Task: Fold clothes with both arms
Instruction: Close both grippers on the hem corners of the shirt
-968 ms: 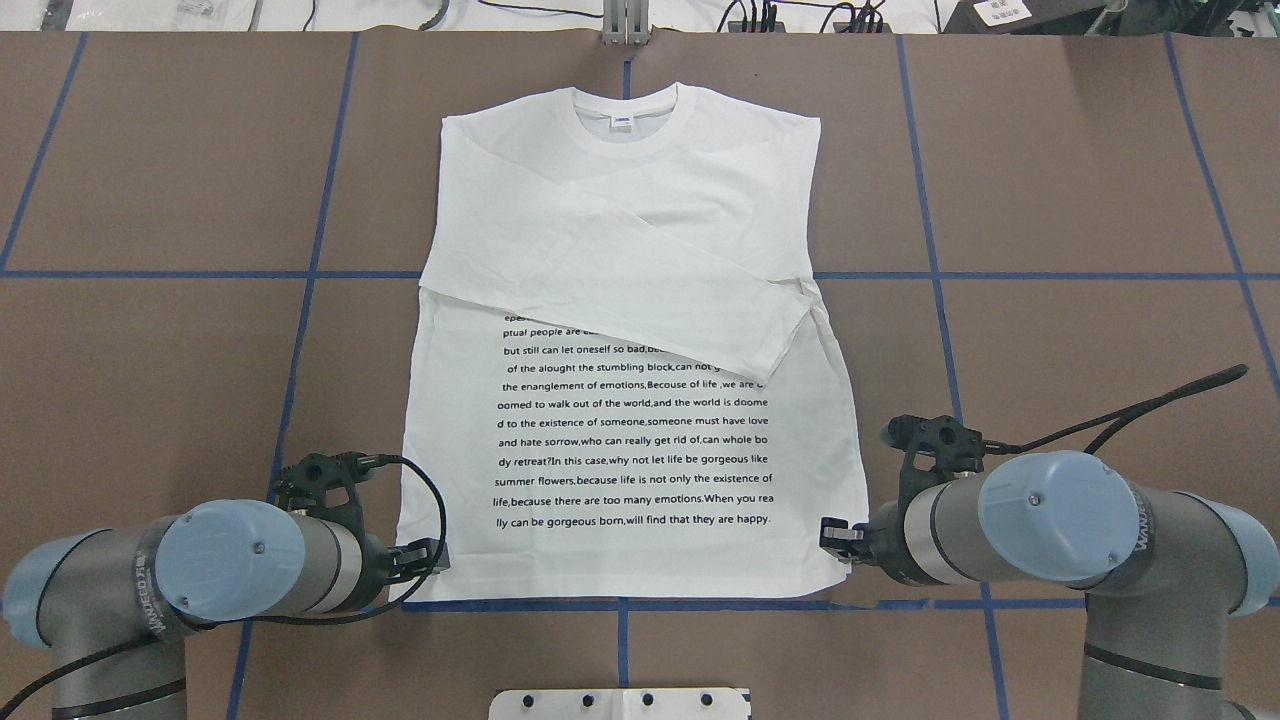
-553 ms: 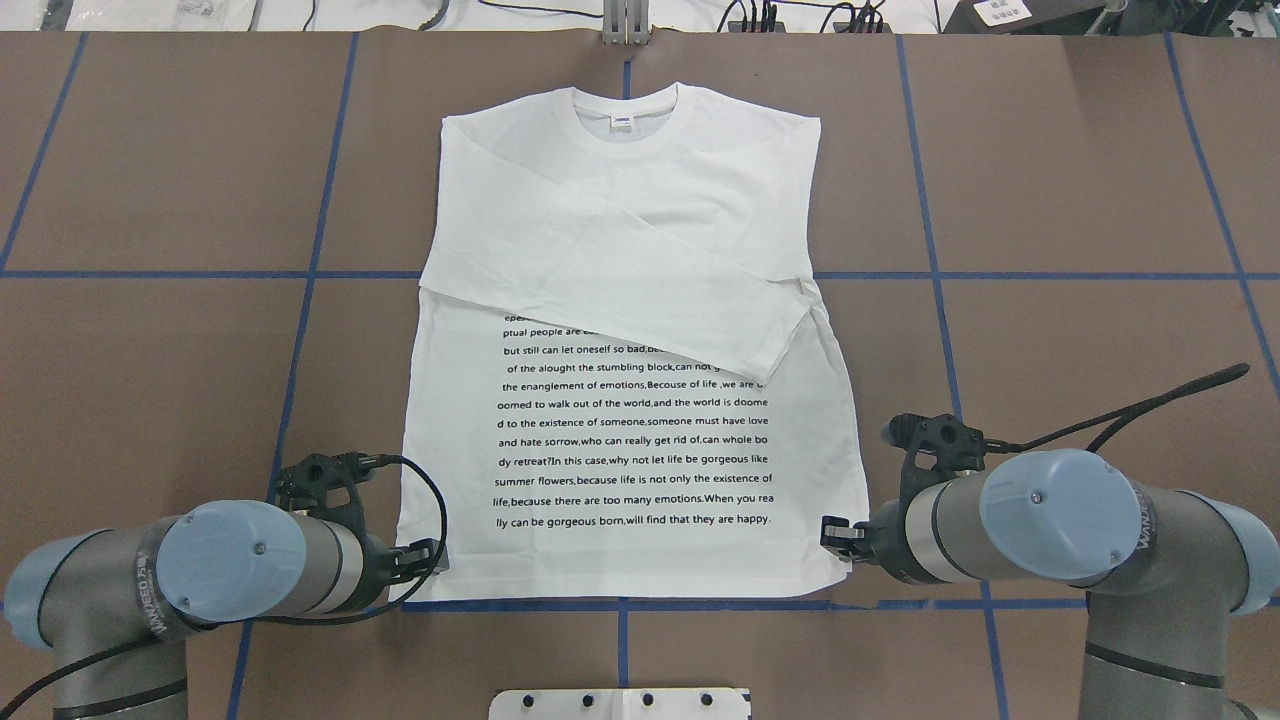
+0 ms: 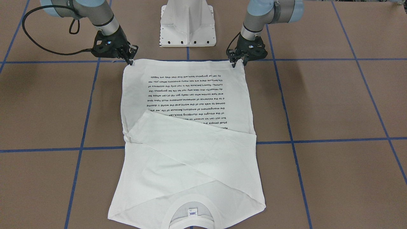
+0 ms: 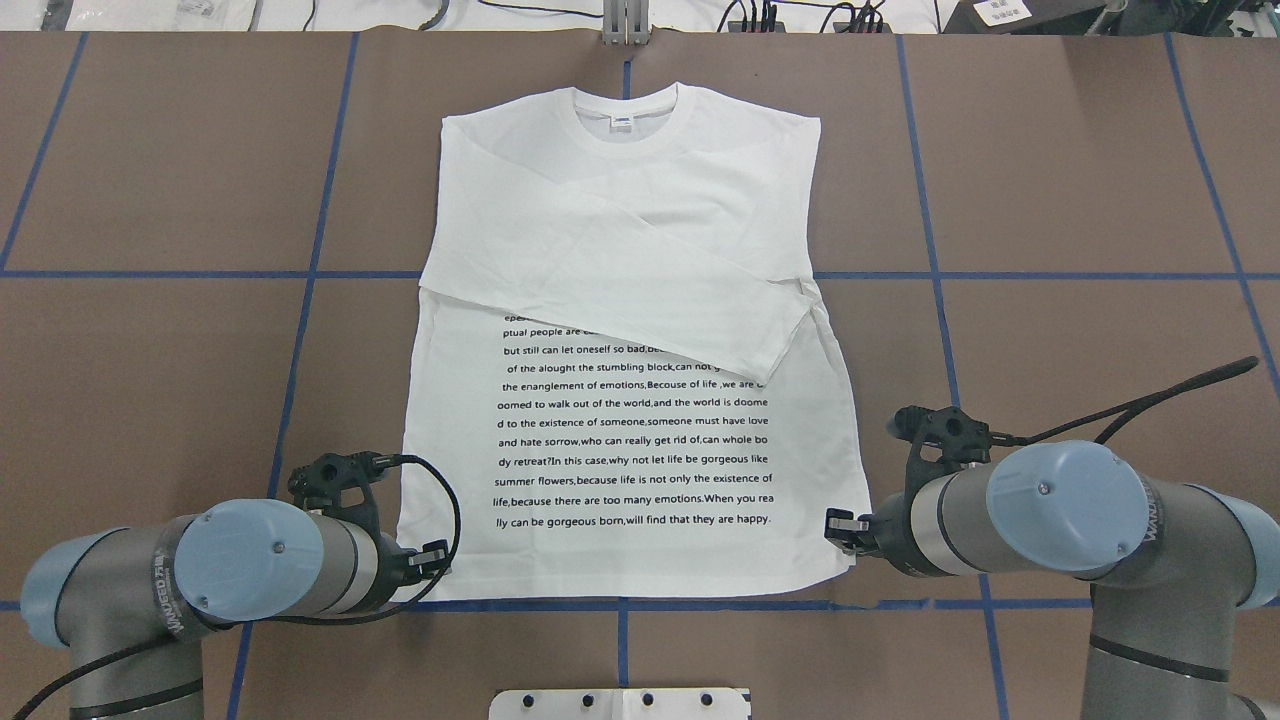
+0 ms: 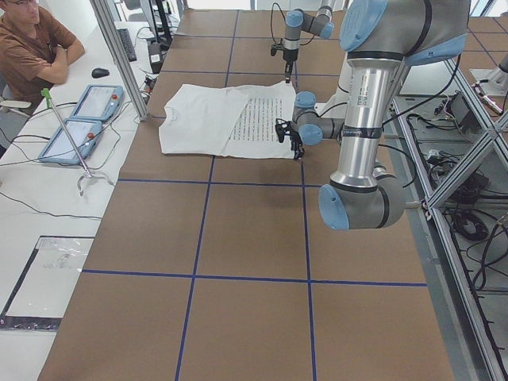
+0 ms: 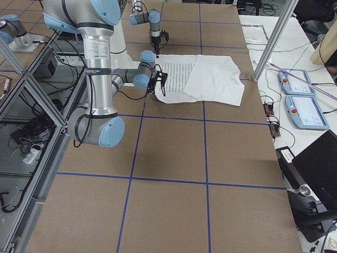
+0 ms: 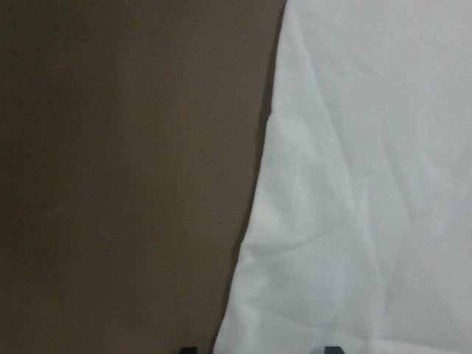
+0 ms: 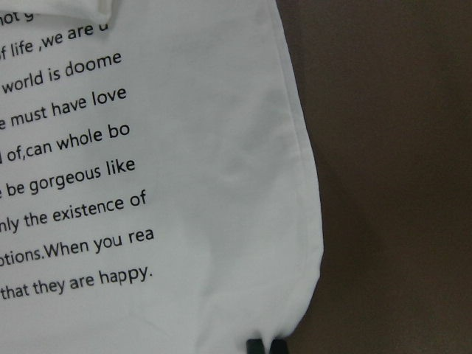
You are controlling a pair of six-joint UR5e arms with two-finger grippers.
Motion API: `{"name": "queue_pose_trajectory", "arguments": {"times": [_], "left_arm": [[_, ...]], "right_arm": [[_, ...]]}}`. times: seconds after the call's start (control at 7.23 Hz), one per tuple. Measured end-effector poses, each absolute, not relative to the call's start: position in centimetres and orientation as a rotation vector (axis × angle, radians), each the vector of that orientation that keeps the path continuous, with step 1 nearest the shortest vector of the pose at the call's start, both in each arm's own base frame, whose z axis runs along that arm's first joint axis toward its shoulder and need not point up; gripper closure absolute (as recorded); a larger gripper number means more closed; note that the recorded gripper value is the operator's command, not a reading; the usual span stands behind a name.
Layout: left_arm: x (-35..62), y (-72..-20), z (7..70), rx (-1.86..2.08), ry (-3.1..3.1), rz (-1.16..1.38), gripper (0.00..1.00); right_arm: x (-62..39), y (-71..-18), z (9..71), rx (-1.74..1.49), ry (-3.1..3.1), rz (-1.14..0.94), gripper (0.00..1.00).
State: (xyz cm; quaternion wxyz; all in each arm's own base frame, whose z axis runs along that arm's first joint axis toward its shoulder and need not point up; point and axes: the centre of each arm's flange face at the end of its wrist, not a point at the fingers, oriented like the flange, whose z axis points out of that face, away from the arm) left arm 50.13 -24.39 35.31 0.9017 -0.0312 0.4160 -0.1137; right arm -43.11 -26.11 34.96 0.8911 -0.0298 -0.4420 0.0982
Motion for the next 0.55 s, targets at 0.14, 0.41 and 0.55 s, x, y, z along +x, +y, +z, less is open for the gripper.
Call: {"name": "queue_pose_trajectory", "arguments": {"times": [0.14, 0.41, 0.55], "left_arm": [[50.19, -24.39, 35.40, -0.065, 0.858, -0.235, 0.39], [50.18, -24.39, 35.57, -0.065, 0.850, -0.237, 0.39], [50.16, -24.39, 35.59, -0.066, 0.848, -0.238, 0.39]], "right_arm": [[-43.10, -26.13, 34.97, -0.062, -0.917, 0.204, 1.00], [-43.11, -26.15, 34.90, -0.061, -0.919, 0.204, 1.00], [-43.14, -26.13, 34.87, -0.061, -0.919, 0.203, 1.00]]}}
